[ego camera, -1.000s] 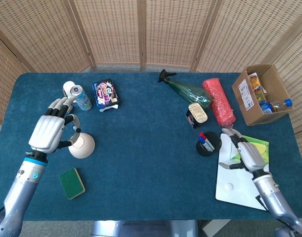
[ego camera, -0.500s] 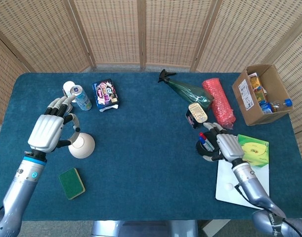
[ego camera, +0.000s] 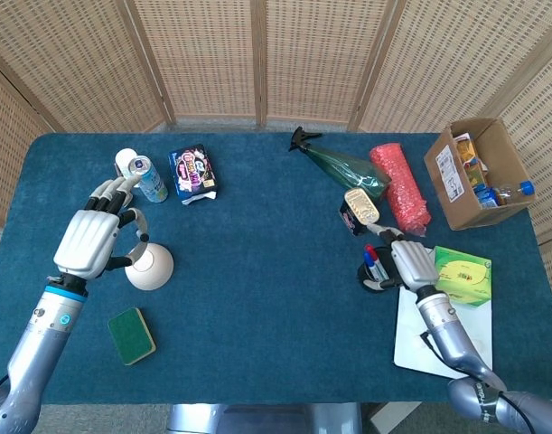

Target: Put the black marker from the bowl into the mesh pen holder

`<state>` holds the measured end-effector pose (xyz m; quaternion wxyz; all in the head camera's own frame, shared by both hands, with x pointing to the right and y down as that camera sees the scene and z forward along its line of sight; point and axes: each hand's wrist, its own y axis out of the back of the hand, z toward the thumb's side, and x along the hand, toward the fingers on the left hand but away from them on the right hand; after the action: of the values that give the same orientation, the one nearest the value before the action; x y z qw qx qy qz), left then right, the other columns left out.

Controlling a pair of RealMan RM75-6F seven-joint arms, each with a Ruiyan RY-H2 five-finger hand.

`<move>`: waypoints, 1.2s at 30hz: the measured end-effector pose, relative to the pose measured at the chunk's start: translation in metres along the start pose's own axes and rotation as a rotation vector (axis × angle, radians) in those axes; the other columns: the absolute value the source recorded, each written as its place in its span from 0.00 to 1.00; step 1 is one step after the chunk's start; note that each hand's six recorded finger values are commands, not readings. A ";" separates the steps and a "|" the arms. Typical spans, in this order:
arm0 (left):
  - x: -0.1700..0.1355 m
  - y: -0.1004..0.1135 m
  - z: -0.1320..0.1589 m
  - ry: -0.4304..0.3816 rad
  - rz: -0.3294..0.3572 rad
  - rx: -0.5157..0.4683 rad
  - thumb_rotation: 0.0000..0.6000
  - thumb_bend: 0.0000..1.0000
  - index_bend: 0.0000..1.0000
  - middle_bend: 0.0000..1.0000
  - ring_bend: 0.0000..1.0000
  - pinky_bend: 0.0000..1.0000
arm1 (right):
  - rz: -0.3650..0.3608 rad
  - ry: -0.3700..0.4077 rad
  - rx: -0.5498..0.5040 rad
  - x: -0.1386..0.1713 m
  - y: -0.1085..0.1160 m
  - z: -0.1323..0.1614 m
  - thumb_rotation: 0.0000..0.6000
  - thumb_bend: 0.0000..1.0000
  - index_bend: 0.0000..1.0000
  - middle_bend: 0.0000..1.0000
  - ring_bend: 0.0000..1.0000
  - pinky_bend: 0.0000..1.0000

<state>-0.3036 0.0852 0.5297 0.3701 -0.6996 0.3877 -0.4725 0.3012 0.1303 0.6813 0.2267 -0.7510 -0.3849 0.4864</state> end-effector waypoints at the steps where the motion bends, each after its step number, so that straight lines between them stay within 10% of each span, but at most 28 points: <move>1: 0.000 0.000 0.000 -0.001 -0.001 0.001 1.00 0.39 0.54 0.00 0.00 0.09 | -0.003 0.001 -0.003 0.000 -0.002 -0.002 1.00 0.00 0.30 0.33 0.26 0.52; 15: 0.001 -0.001 -0.002 0.006 0.002 0.000 1.00 0.39 0.54 0.00 0.00 0.09 | -0.071 0.090 -0.024 0.017 -0.001 0.007 1.00 0.05 0.47 0.45 0.37 0.56; 26: 0.000 0.004 0.006 -0.018 0.000 -0.028 1.00 0.39 0.54 0.00 0.00 0.09 | -0.011 0.333 -0.049 0.044 -0.008 0.096 1.00 0.04 0.47 0.45 0.37 0.56; 36: -0.001 0.017 0.010 -0.034 0.002 -0.066 1.00 0.39 0.54 0.00 0.00 0.09 | 0.134 0.519 0.018 0.033 -0.064 0.196 1.00 0.04 0.47 0.45 0.38 0.56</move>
<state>-0.2974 0.0803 0.5112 0.3537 -0.7189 0.3977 -0.4471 0.1087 0.1886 0.6250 0.2918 -0.8723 -0.2589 0.2949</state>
